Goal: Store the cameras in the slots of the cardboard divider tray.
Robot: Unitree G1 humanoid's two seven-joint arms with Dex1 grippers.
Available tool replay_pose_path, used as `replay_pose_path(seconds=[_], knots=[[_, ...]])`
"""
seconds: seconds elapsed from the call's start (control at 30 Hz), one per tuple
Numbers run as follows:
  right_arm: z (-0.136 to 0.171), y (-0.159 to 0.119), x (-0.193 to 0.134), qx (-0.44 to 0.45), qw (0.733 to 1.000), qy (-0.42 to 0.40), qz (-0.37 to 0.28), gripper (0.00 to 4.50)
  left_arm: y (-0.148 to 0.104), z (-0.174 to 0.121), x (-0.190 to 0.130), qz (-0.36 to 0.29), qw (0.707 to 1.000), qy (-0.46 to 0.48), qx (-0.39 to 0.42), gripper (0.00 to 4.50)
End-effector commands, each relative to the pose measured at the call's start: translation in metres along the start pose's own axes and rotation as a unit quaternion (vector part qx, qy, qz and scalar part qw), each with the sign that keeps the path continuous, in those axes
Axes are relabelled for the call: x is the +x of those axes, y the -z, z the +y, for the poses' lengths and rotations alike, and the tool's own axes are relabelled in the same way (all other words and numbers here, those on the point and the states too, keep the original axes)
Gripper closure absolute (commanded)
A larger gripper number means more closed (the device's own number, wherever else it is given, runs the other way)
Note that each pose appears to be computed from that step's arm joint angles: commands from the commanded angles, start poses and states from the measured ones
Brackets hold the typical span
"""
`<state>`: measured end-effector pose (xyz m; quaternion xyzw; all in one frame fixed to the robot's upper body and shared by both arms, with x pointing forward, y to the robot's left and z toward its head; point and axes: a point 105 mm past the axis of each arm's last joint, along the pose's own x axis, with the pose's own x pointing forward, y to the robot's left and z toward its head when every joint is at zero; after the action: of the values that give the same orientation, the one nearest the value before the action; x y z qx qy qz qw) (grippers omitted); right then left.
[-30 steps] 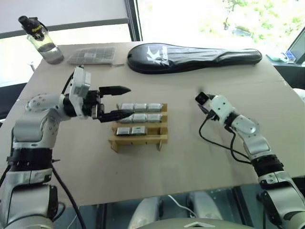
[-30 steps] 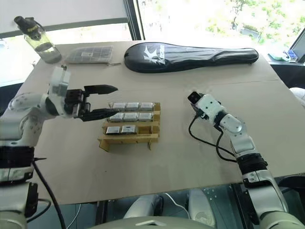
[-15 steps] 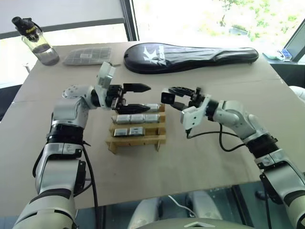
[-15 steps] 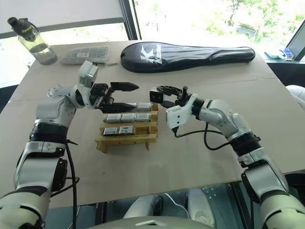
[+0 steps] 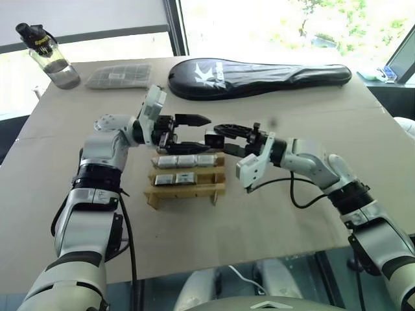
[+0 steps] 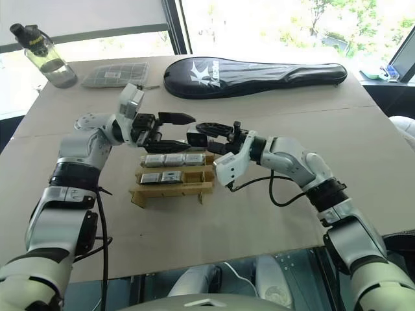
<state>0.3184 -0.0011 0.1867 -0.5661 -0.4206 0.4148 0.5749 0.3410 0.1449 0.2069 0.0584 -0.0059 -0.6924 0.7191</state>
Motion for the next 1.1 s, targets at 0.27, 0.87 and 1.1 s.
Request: replay_pose_path(seconds=[0.27,0.87,1.1], knots=[[-0.015,-0.011,0.002,-0.018,0.999,0.027,-0.026,2.64,-0.009,-0.002,0.004,-0.007,1.000,0.017,0.003,2.49],[-0.006,-0.012,-0.058,0.221,0.973,0.053,0.039,0.00,-0.005,-0.008,0.004,-0.002,1.000,0.027,0.006,3.78],[0.034,-0.058,-0.156,0.683,0.719,0.113,0.060,0.00,0.017,-0.027,0.001,0.001,0.999,0.037,0.029,3.78]])
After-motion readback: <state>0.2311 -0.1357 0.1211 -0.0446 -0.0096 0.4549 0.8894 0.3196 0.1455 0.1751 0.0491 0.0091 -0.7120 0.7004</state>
